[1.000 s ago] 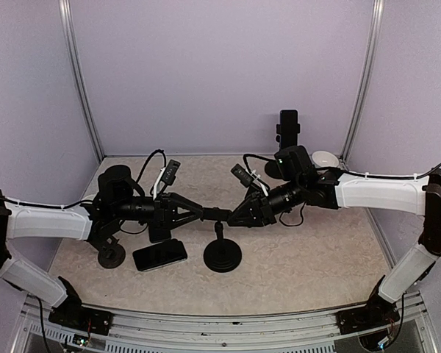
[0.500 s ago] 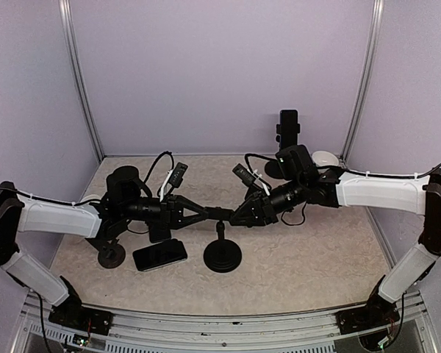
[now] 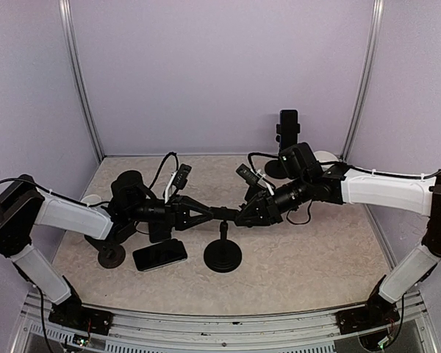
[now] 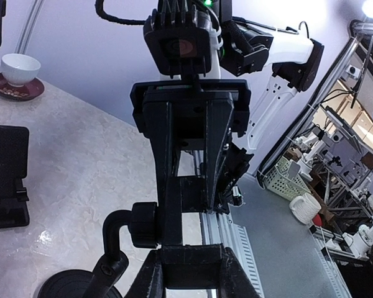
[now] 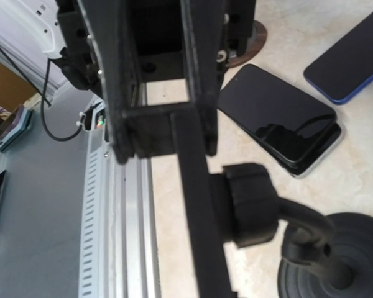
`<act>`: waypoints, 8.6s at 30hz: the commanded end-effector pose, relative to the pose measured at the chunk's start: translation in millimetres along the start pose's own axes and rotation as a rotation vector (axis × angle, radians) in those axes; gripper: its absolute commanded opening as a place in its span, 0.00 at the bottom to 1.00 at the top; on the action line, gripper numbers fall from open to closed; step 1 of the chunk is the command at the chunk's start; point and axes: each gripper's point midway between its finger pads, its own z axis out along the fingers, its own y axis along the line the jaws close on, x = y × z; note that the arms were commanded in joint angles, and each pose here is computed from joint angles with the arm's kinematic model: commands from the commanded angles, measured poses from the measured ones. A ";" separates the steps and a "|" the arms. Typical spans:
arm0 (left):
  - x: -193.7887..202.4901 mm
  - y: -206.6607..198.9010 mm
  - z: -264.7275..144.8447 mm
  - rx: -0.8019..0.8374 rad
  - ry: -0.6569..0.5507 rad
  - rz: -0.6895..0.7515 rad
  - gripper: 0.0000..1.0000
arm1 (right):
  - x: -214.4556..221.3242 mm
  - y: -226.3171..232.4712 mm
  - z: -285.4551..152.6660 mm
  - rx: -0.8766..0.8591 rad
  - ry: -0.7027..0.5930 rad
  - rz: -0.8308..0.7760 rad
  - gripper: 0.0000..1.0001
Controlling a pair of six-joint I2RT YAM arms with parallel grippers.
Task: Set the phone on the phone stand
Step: Adjust the phone stand, then move the phone to the corner of the board.
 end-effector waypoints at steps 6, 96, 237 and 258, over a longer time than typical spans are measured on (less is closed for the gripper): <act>37.3 -2.2 17.5 0.049 0.057 -0.080 0.00 | -4.2 -14.1 -6.3 0.128 0.009 -0.016 0.17; 107.4 59.1 -177.6 -1.346 -0.072 -0.506 0.99 | 44.3 -21.8 -68.7 0.510 -0.165 -0.104 1.00; 238.2 57.9 -76.3 -1.288 0.738 -0.116 0.70 | 85.4 15.2 2.0 0.327 -0.090 0.031 1.00; 186.1 34.5 -58.7 -1.252 0.521 -0.014 0.43 | 85.1 20.6 3.7 0.292 -0.096 0.040 1.00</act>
